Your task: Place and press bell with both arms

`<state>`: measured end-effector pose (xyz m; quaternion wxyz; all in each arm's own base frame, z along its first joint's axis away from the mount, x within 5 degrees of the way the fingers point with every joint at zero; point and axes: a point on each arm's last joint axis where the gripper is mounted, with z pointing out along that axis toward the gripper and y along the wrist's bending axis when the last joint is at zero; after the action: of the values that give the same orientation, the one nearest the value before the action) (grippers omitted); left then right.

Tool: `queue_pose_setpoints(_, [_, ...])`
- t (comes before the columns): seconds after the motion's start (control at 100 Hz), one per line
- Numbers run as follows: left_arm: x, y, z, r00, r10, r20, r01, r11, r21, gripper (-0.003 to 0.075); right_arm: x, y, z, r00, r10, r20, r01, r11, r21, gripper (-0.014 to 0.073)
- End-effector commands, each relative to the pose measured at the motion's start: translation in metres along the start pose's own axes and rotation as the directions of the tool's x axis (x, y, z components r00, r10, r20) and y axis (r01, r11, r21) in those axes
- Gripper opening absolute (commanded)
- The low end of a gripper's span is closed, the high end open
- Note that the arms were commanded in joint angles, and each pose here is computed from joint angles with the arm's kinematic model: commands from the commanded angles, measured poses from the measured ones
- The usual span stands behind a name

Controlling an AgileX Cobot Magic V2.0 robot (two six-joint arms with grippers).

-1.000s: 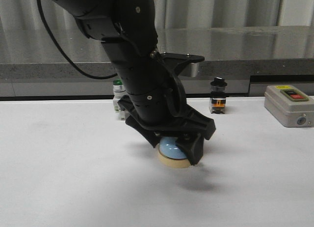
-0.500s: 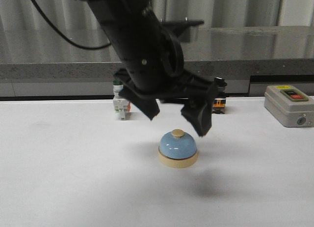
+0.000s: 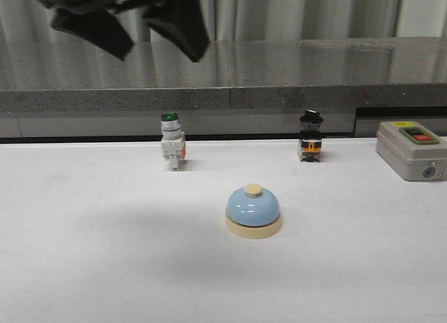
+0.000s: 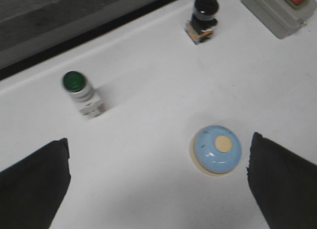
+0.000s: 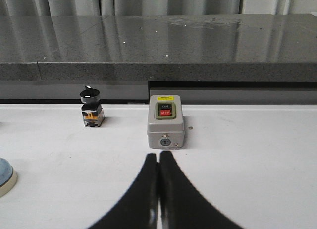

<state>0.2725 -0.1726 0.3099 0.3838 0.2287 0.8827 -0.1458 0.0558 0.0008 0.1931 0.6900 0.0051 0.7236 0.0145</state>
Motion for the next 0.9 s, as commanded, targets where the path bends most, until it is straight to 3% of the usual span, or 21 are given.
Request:
queue_pose_setpoints(0.0, [-0.006,0.017,-0.043,0.981,-0.068,0.181,0.075,0.997,-0.033,0.0689,-0.015,0.000,-0.003,0.993,-0.017,0.120,0.017,1.000,-0.002,-0.0060])
queue_pose_setpoints(0.24, [0.037,0.047,-0.103,0.940,-0.128,0.317,0.179,0.975,-0.135,0.0689,-0.015,0.000,-0.003,0.993,-0.017,0.120,0.017,1.000,-0.002,-0.0060])
queue_pose_setpoints(0.5, [0.084,0.042,-0.152,0.889,-0.115,0.443,0.206,0.965,-0.163,0.0687,-0.015,0.000,-0.003,0.993,-0.017,0.120,0.017,1.000,-0.002,-0.0060])
queue_pose_setpoints(0.71, [0.118,0.031,-0.177,0.847,-0.089,0.524,0.197,0.968,-0.155,0.0577,-0.015,0.000,-0.003,0.993,-0.017,0.120,0.017,1.000,-0.002,-0.0060])
queue_pose_setpoints(0.89, [0.138,0.026,-0.188,0.817,-0.073,0.572,0.192,0.970,-0.151,0.0405,-0.015,0.000,-0.003,0.993,-0.017,0.120,0.017,1.000,-0.002,-0.0060])
